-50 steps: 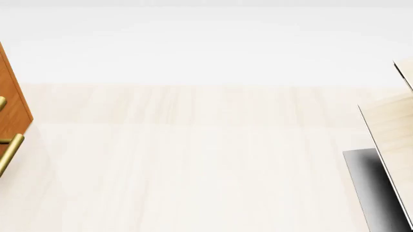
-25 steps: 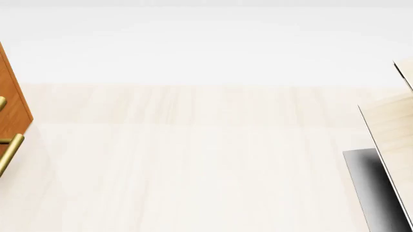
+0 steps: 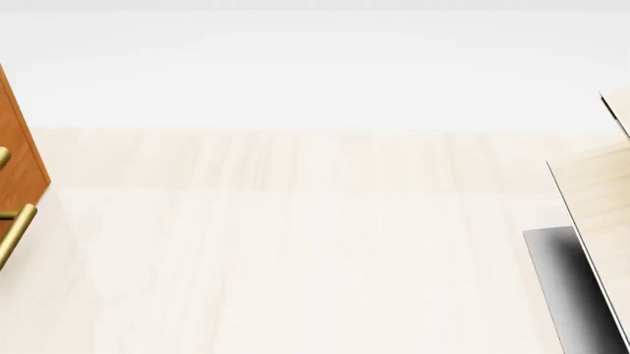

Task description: Close the top drawer of the cabinet and put the bowl on top of it.

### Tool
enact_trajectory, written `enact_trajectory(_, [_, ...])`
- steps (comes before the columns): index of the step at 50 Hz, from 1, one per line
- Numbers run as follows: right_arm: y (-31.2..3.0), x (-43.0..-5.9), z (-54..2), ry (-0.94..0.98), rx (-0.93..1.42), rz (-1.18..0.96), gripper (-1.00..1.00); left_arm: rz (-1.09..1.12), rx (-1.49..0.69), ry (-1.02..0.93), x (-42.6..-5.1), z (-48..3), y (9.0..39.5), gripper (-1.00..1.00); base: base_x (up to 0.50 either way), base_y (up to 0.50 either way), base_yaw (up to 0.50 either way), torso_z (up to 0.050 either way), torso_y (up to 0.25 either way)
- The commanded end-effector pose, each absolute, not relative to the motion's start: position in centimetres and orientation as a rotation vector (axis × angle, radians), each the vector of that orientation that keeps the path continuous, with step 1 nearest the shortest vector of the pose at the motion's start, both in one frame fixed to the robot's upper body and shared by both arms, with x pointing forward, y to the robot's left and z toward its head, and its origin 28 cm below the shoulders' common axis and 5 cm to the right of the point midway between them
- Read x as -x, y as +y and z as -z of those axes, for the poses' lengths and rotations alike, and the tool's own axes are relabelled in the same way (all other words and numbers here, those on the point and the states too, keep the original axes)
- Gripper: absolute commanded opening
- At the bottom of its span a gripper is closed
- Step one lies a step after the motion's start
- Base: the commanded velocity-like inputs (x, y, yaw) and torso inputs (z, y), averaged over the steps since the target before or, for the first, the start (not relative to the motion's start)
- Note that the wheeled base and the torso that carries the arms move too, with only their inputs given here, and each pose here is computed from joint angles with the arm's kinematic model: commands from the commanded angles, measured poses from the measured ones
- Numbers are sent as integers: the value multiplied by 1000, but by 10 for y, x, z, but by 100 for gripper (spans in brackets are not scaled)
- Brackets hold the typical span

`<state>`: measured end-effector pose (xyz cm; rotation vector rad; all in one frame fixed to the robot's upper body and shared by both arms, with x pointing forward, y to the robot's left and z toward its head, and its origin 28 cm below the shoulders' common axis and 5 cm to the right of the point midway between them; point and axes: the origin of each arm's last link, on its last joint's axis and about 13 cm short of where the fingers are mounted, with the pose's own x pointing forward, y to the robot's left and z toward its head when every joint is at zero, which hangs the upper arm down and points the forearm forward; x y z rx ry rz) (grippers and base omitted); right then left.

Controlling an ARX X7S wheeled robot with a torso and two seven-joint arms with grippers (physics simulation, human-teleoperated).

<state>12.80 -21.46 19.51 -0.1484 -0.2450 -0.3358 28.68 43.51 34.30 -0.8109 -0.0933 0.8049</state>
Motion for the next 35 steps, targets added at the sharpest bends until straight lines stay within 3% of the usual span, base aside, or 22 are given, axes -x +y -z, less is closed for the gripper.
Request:
enact_trajectory(1, [-214,-127,-195,-244,150,336,100,-826,813,-105,-285,-339,439,-100,0,0,0,0,0])
enact_trajectory(35, [-213,-125,-193,-237,155,337,100,-834,730,-109,-290,-317,445,-100,0,0,0,0,0])
